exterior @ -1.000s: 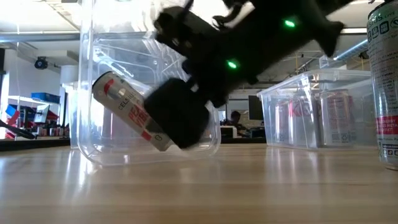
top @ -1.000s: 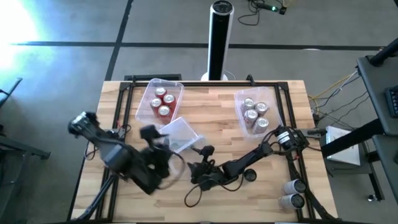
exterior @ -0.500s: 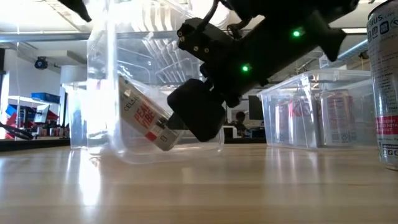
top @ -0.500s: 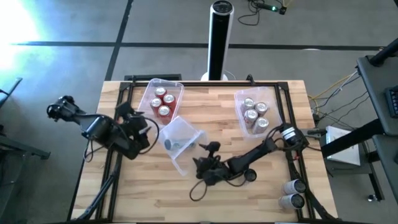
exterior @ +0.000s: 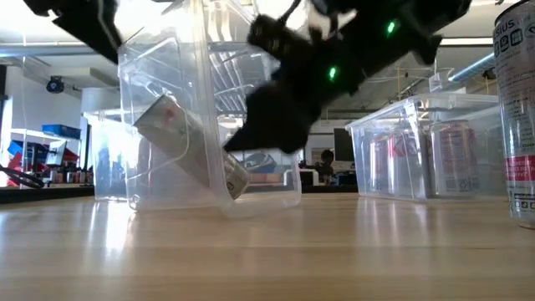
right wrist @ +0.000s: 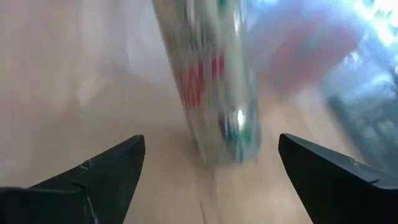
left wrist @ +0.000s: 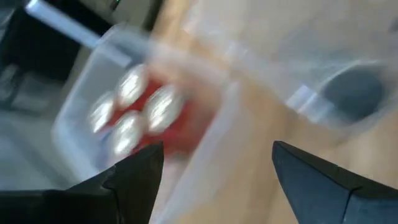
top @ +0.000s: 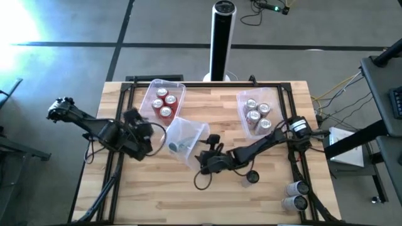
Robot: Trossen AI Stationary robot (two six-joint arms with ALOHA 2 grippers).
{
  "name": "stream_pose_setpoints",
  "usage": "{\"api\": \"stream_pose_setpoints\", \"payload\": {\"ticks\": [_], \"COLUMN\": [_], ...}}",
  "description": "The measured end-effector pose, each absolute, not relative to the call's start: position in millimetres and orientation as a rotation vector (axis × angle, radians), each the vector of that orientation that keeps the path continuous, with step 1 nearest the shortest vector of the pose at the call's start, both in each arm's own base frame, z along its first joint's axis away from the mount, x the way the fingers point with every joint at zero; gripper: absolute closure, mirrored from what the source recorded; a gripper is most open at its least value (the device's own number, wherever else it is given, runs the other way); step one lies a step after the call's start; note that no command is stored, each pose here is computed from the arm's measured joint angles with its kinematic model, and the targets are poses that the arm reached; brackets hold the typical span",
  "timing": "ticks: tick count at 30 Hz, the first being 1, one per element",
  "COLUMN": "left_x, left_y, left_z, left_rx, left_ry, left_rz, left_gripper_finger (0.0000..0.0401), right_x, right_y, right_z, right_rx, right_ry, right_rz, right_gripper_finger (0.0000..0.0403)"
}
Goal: Sort soda cans
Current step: Adjust the middle transparent bin on the table
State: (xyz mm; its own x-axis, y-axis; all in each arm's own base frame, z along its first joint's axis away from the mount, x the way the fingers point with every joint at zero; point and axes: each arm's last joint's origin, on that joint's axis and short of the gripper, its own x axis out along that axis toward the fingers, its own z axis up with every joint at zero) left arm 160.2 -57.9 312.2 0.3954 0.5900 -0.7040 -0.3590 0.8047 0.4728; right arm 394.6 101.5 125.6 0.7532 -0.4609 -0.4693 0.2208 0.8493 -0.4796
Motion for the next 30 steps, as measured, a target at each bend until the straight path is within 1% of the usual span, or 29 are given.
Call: {"api": "stream_pose_setpoints", "payload": {"ticks": [5, 7, 9, 12, 18, 21, 24, 30], "left_x": [193, 207, 215, 224, 236, 237, 237, 235], "left_y": [-75, -82, -86, -91, -96, -96, -95, -93], "left_z": [299, 303, 311, 327, 333, 326, 321, 309], "left_rx": [0.275, 0.309, 0.320, 0.302, 0.332, 0.353, 0.356, 0.343], "left_ry": [0.868, 0.795, 0.767, 0.729, 0.754, 0.816, 0.859, 0.899], "left_rz": [0.433, 0.392, 0.367, 0.381, 0.395, 0.431, 0.462, 0.512], "left_gripper_finger": [0.0118, 0.0118, 0.0118, 0.0118, 0.0118, 0.0118, 0.0118, 0.0118], "right_x": [394, 391, 388, 388, 391, 394, 395, 401], "right_y": [106, 104, 103, 102, 103, 102, 99, 94], "right_z": [149, 153, 149, 144, 128, 122, 120, 129], "right_rx": [-0.390, -0.391, -0.393, -0.391, -0.418, -0.418, -0.333, -0.217], "right_ry": [0.467, 0.463, 0.475, 0.486, 0.531, 0.572, 0.623, 0.769], "right_rz": [-0.330, -0.328, -0.323, -0.292, -0.250, -0.225, -0.202, -0.253], "right_gripper_finger": [0.0037, 0.0037, 0.0037, 0.0037, 0.0037, 0.0037, 0.0037, 0.0037]}}
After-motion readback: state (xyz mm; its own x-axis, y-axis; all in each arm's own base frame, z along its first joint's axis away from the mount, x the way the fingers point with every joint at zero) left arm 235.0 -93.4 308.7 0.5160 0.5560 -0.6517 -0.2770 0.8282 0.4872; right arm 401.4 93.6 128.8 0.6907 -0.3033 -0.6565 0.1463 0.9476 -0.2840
